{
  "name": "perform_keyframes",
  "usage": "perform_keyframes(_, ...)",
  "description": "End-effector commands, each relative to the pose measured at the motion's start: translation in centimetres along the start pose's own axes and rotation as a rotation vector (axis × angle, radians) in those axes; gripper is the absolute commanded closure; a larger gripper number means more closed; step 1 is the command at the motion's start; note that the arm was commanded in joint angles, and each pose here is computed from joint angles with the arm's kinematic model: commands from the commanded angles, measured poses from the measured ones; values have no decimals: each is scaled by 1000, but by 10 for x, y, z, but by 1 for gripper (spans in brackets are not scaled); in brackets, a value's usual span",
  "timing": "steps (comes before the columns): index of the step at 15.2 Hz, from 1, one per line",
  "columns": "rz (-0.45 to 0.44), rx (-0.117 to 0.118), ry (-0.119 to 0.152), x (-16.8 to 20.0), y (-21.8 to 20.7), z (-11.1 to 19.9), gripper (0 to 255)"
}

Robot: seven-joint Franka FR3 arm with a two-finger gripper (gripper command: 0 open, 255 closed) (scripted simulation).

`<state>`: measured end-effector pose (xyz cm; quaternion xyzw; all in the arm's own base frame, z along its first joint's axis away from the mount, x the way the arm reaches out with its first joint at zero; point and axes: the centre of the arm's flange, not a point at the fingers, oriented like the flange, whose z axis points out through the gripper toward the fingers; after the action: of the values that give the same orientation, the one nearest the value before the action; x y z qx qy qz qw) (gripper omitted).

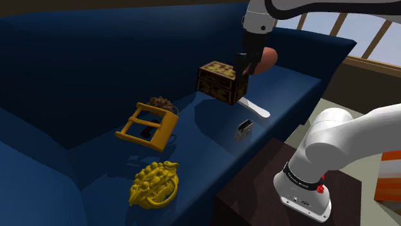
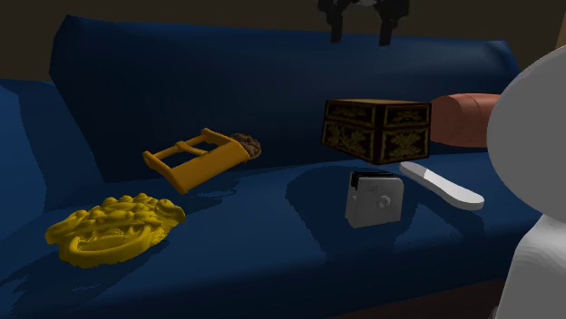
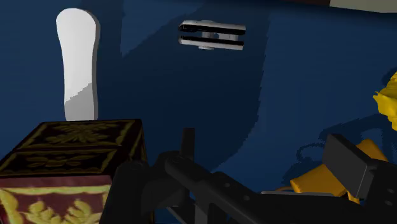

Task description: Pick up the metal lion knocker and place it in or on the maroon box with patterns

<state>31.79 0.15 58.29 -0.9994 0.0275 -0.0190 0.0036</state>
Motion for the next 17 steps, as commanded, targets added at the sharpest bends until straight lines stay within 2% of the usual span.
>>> perform_keyframes(1,0,0,0,0,0,0,0)
perform_keyframes(17,14,-2,116,137,-68,128,0)
